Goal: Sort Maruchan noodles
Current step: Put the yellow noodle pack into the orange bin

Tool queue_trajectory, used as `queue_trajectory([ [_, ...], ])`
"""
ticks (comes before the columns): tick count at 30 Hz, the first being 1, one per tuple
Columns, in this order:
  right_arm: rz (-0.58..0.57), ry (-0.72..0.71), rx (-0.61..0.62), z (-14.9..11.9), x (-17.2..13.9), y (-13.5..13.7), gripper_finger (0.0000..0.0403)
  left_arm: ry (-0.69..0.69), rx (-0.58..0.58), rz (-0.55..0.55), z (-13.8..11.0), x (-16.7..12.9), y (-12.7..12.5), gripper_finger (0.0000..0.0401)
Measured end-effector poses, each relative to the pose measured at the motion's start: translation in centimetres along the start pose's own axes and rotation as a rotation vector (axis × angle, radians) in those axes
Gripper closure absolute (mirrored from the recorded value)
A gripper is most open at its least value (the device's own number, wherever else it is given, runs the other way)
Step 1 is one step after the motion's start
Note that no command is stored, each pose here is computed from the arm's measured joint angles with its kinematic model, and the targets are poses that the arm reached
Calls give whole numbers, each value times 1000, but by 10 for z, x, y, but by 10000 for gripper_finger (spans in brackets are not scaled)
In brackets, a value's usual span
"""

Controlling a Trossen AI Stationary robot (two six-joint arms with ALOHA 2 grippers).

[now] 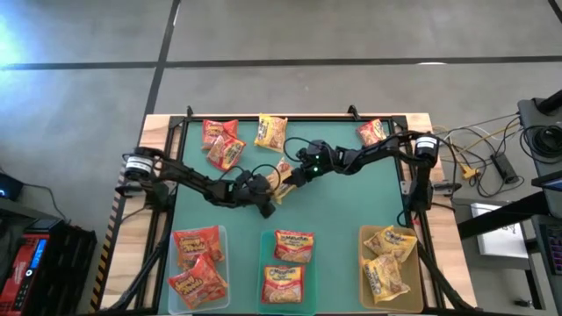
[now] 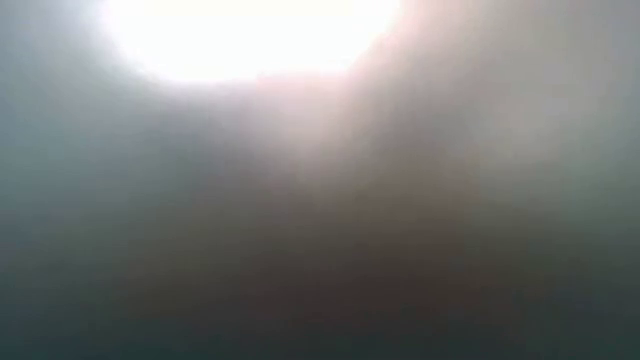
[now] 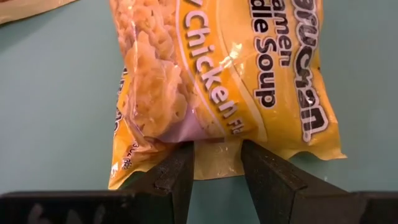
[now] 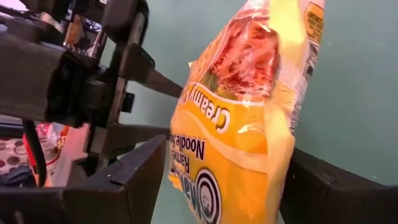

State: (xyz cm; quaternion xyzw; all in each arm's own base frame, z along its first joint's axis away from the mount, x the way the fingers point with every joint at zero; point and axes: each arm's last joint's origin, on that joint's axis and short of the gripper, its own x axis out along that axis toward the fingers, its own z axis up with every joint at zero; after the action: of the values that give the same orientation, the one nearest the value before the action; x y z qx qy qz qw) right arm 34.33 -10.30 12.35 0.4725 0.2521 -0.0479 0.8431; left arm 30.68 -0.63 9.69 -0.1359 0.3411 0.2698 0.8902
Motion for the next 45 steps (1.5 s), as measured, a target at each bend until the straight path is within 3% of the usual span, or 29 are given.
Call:
queue_trajectory([
  [7, -5, -8, -19, 1, 0, 0, 186, -10, -8, -7, -1, 3, -1, 280],
  [19, -19, 2, -59, 0, 0, -1, 292, -23, -23, -56, 6, -3, -4, 280],
  [28, 11, 53, -117, 1, -8, 2, 291, -42, -27, -116, 22, -33, -5, 280],
  [33, -29, 102, -172, 1, -21, 10, 292, -19, -7, -110, 24, -47, -4, 280],
  [39, -48, 138, -216, 2, -55, 36, 292, -27, -7, -101, 26, -51, -2, 280],
  [45, -64, 193, -223, -6, -101, 65, 292, -64, 4, 21, 25, -50, 2, 280],
])
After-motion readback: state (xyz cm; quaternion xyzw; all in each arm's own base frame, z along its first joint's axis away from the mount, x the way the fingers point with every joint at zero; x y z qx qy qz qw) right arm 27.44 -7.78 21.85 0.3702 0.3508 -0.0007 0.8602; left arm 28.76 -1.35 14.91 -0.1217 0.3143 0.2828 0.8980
